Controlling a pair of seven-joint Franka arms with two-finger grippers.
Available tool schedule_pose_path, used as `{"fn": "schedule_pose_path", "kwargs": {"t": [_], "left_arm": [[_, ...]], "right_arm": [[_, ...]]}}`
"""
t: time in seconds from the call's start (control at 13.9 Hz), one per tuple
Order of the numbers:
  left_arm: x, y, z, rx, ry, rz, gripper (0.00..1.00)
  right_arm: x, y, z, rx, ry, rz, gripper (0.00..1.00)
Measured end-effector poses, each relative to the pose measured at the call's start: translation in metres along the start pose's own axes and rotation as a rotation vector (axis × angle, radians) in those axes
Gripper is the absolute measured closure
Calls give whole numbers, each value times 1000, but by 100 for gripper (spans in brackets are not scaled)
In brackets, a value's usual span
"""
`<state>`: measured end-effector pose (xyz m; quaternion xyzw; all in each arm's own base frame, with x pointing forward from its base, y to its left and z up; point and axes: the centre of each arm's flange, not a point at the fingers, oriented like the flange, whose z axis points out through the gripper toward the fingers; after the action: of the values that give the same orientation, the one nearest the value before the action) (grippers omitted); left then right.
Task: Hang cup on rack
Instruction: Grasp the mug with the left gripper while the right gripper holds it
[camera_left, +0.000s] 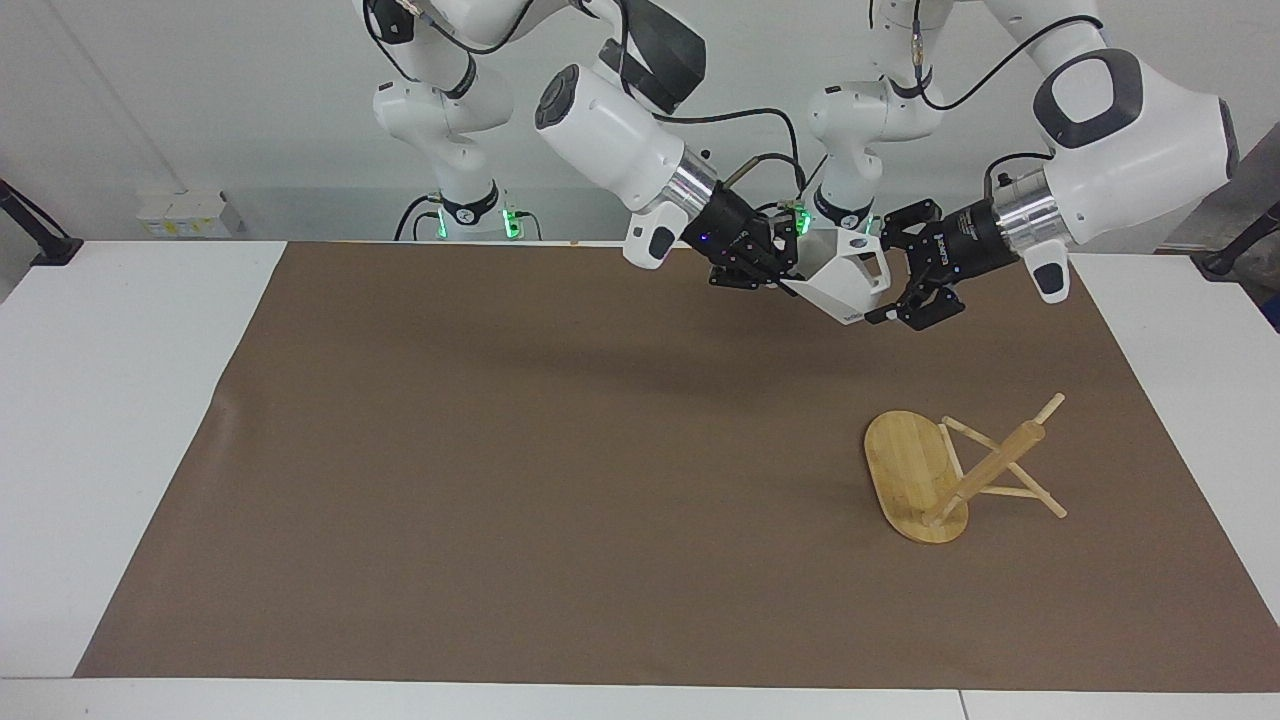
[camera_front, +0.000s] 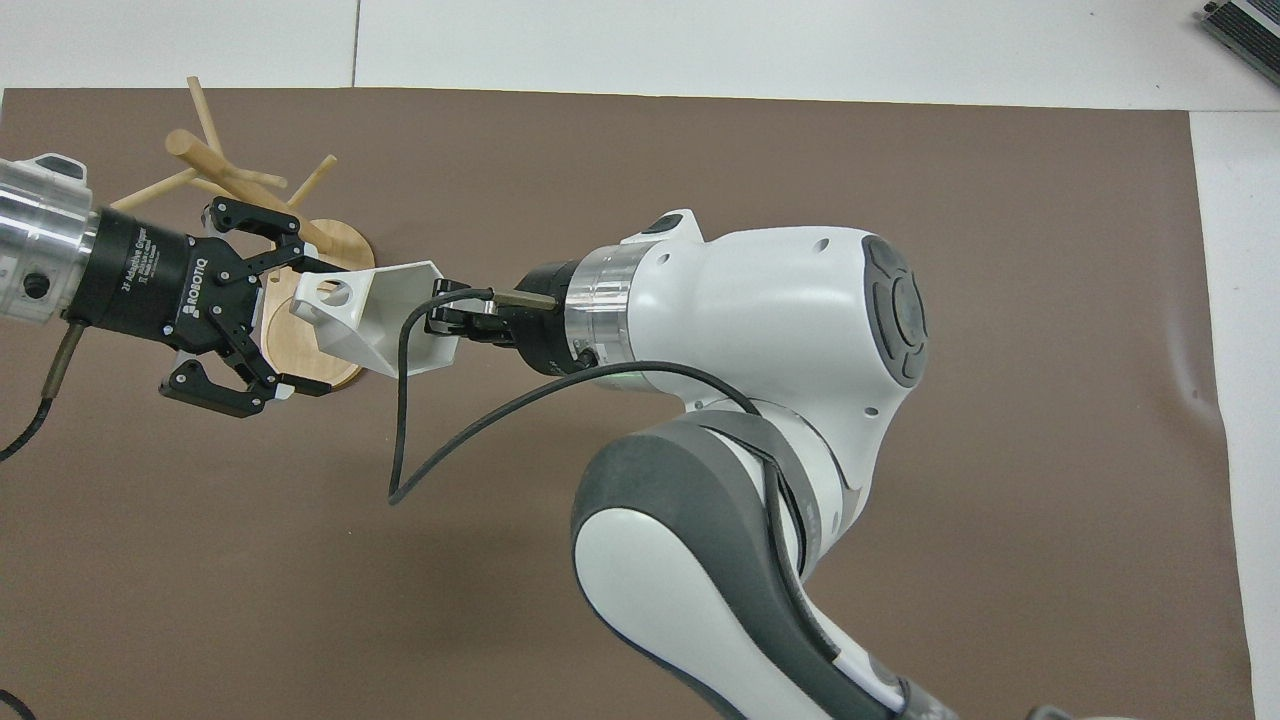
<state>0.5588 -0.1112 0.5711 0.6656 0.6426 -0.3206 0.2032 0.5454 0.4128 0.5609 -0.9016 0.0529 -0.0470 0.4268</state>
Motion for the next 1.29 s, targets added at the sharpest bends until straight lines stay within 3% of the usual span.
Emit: {"fn": "schedule_pose_path", "kwargs": {"t": [0.5,0.65,0.72,0.79,0.86,1.29], "left_arm": [[-3,-1,17,-33,4,0,0],[-3,-1,17,-37,4,-1,6],[-2,0,16,-44,4,-2,11],[-1,0,14,-49,4,-3,25],[-1,0,13,-51,2,-3,28],[-2,-2,10,-56,2,-2,28]], "right_arm": [[3,3,0,-1,1,4,94],[2,2,0,-1,1,4,94],[2,2,1,-1,-2,3,94],[2,2,1,0,1,3,94],[2,1,0,2,1,4,94],[2,0,0,5,2,2,94]]}}
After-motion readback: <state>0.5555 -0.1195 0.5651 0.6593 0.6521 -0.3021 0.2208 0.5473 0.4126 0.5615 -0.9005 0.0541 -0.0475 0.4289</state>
